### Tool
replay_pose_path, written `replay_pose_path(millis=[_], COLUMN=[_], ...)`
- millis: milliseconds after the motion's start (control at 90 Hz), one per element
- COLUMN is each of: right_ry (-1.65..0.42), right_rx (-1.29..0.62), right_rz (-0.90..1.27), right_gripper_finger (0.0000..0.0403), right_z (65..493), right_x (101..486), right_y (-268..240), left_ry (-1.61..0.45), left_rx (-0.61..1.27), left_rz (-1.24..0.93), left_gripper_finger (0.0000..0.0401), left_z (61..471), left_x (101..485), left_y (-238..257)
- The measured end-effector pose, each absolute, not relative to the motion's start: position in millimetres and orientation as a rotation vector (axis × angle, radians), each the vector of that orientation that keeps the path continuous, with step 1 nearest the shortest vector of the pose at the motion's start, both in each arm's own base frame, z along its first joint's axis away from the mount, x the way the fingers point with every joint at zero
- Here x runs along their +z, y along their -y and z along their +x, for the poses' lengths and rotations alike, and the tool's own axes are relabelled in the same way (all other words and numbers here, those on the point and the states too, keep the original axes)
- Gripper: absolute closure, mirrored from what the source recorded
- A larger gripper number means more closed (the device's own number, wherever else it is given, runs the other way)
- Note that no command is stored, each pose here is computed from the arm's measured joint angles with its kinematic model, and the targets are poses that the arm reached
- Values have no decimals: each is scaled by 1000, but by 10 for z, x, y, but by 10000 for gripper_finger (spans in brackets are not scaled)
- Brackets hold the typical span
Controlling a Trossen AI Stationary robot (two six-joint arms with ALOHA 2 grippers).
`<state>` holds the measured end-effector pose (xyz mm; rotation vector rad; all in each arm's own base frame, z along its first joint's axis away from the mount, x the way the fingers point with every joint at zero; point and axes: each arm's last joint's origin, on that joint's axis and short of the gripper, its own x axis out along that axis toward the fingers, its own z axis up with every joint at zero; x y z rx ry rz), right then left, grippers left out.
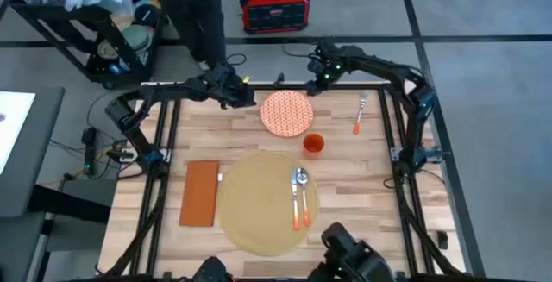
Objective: Set table place
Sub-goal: Put the orange patterned plate on the brown placemat on the left side of the orange knife
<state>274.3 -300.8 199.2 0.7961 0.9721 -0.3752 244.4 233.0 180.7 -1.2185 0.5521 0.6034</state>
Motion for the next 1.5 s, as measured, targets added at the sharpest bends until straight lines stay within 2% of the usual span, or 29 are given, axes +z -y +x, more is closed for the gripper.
replay_pose_path(millis=[144,411,722,922,1100,1244,1500], right_ry=[-983,-1018,-1082,-1156,-1092,-1086,-1067], right_rx=[-358,-400,-454,-489,-409,-365,-355], right_rz=[801,820,848,970,1040,1029,997], right_gripper_finger=[289,289,289,289,289,281,214], right_z=[2777,2697,2568,2307,2268,2356,2470], right_x=[1913,1902,1837,1682,1668,1672,1677], right_y=[3009,3037,3050,3058,3075,3016,2975], left_ry=[-555,-605,-574,-611,-587,-577,-673], left_rx=[610,547,549,560,518,481,509], left_rz=[-1223,-1310,-1354,-1376,-1333,-1306,-1314], left_gripper_finger=[344,344,344,344,343,326,264], left_z=[2454,2643,2739,2722,2719,2721,2661], left_x=[1787,1433,1343,1307,1330,1365,1305], left_y=[-2329,-2318,-2311,-2289,-2329,-2367,-2317])
